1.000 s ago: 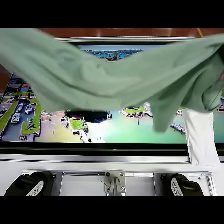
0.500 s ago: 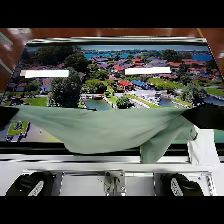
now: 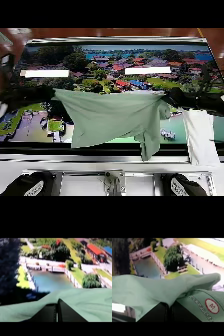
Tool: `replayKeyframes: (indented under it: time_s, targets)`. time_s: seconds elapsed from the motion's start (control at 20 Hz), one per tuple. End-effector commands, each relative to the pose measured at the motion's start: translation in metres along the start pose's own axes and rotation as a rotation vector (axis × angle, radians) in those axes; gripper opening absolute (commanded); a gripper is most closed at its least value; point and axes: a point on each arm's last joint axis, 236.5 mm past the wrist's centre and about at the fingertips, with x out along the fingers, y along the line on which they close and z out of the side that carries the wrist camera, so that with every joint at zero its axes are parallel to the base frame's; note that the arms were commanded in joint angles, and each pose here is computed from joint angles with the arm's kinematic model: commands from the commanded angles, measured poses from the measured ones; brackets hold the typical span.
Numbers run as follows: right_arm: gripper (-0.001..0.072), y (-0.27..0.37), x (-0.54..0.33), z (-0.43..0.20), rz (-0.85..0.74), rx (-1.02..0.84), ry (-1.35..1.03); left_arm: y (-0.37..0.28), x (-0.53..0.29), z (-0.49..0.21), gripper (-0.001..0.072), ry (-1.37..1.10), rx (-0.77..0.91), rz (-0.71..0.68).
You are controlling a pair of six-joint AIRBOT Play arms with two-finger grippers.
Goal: Fold the shirts.
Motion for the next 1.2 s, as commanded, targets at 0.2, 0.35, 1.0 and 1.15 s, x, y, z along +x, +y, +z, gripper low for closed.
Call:
replayKeyframes:
  time_s: [0.2, 0.35, 1.0, 1.15]
  targets:
    - [0.0068, -0.055, 0.092, -0.012, -0.033, 0.198, 0.089, 0.019, 0.131, -0.058, 0.0037, 0.150, -0.207, 0.000]
    - [0.0670, -0.043, 0.099, -0.013, -0.015, 0.183, 0.091, 0.037, 0.123, -0.068, 0.0423, 0.236, -0.079, 0.037]
    - [0.0673, -0.131, -0.062, -0.068, -0.269, 0.133, 0.394, 0.079, 0.013, -0.251, 0.0716, 0.913, -0.523, -0.202]
    - [0.0673, -0.119, -0.050, -0.070, -0.216, 0.142, 0.386, 0.055, 0.027, -0.284, 0.0716, 0.874, -0.594, -0.245]
